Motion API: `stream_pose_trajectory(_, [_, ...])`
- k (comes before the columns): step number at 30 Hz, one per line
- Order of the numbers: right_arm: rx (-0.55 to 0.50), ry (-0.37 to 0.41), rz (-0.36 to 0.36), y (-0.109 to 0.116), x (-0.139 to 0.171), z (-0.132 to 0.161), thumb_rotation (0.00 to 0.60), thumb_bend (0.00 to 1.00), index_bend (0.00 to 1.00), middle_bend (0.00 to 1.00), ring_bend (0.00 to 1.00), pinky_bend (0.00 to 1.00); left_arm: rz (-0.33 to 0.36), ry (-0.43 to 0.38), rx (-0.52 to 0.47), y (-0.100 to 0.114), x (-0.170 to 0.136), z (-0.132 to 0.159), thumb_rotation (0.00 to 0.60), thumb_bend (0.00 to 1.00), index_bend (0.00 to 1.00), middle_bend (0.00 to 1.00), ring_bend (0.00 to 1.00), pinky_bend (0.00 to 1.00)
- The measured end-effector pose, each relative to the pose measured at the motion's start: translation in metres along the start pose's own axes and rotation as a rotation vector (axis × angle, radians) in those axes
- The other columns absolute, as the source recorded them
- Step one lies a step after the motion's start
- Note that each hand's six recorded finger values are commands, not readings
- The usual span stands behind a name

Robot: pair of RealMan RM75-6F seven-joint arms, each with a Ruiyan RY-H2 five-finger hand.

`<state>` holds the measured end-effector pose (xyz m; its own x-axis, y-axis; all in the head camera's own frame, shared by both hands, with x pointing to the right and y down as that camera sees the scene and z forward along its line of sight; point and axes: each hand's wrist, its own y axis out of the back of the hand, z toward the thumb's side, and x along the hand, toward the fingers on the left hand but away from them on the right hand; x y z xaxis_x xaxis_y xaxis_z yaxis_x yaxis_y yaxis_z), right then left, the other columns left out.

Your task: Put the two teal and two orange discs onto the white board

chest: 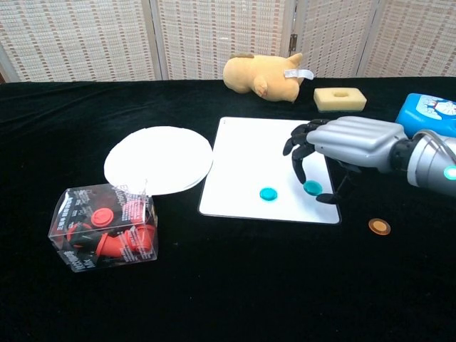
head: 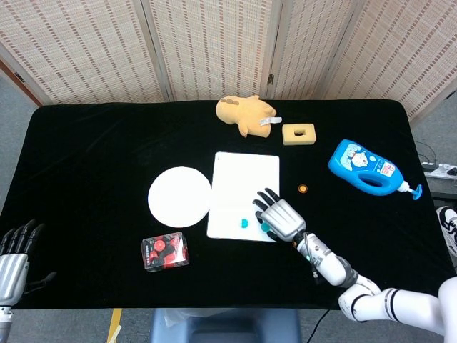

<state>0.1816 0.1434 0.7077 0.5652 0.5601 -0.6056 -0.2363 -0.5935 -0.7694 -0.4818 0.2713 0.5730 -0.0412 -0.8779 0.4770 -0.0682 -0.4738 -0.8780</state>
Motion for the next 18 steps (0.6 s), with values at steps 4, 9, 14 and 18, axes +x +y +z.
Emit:
stream_pose_trajectory(4, [0.013,-0.005,0.014,-0.003,-0.011,0.002,0.600,0.24,0.53,0.15,0.03,0.00,0.001,0.003,0.001,0.001,0.000,-0.001,0.600,0.13,0.00,0.00,0.00,0.00])
stream_pose_trajectory(9, [0.019,-0.008,0.020,-0.005,-0.020,0.006,0.600,0.24,0.53,0.15,0.03,0.00,0.000,0.006,0.003,0.001,0.000,-0.002,0.600,0.13,0.00,0.00,0.00,0.00])
stream_pose_trajectory(14, [0.023,-0.004,0.021,-0.005,-0.023,0.009,0.600,0.24,0.53,0.15,0.02,0.00,-0.003,0.005,0.003,0.001,0.000,-0.001,0.600,0.13,0.00,0.00,0.00,0.00])
stream_pose_trajectory(18, [0.028,-0.003,0.025,-0.007,-0.024,0.010,0.600,0.24,0.45,0.14,0.02,0.00,-0.005,0.006,0.003,0.000,0.000,-0.002,0.600,0.13,0.00,0.00,0.00,0.00])
